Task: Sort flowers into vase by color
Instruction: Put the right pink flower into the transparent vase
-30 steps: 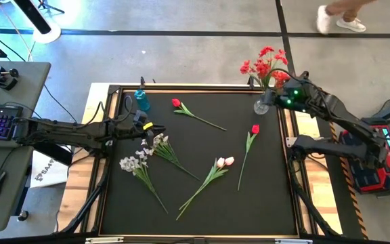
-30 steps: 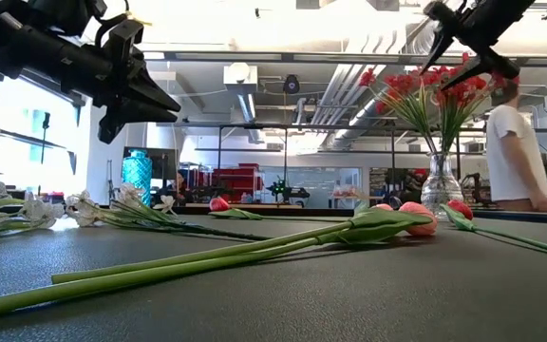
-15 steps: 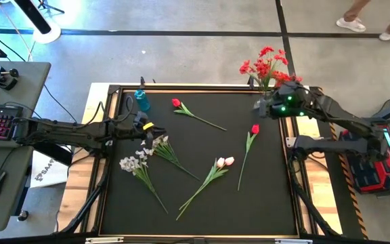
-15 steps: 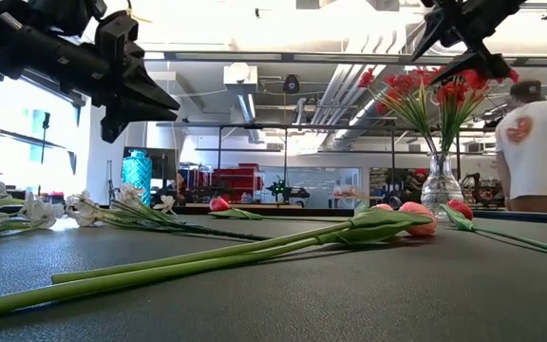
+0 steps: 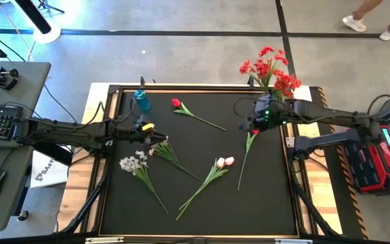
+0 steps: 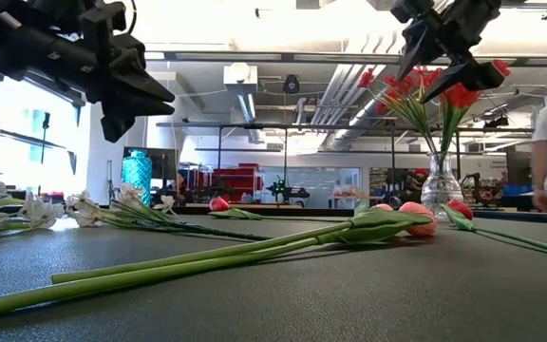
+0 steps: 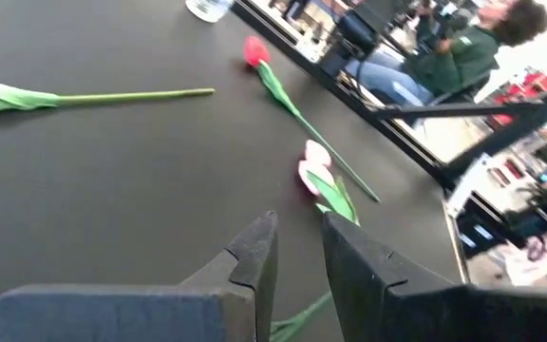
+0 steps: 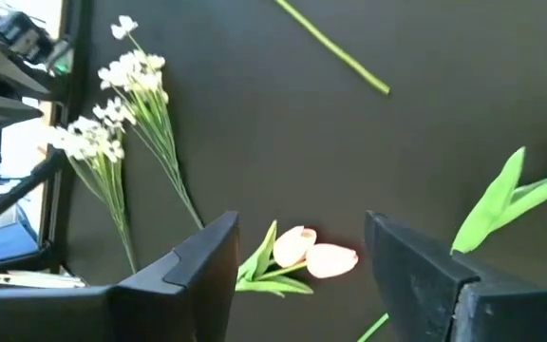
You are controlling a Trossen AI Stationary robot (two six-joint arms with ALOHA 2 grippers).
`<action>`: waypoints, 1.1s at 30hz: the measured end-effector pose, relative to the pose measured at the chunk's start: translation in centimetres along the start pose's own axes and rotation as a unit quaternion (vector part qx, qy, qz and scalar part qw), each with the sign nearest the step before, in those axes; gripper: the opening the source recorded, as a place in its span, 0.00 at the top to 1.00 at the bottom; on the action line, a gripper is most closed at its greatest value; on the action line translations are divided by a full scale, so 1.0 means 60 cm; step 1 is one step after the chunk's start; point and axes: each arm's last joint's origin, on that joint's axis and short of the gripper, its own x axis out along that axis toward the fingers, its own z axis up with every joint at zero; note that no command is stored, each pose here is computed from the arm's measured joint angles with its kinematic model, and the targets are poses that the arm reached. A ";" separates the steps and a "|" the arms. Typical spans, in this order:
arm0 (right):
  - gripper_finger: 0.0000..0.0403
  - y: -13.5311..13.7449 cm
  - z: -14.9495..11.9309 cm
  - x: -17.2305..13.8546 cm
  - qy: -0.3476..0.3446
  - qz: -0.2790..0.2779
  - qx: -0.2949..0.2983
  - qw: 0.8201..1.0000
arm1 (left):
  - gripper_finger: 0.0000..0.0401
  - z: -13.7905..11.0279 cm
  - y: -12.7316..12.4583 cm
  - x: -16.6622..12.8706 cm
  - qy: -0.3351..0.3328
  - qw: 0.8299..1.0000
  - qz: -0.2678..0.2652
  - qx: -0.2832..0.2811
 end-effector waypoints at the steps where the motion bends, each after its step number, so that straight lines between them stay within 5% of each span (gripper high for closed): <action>1: 0.47 0.003 -0.003 0.004 0.004 0.000 0.001 1.000 | 0.82 -0.001 -0.002 0.000 0.003 1.000 -0.004 0.001; 19: 0.47 0.026 -0.046 0.085 0.041 -0.088 0.040 0.995 | 0.82 -0.007 -0.010 0.000 0.010 1.000 -0.014 0.016; 33: 0.47 -0.008 -0.059 0.141 0.075 -0.260 0.040 0.962 | 0.82 -0.005 -0.006 0.000 -0.011 1.000 0.018 0.021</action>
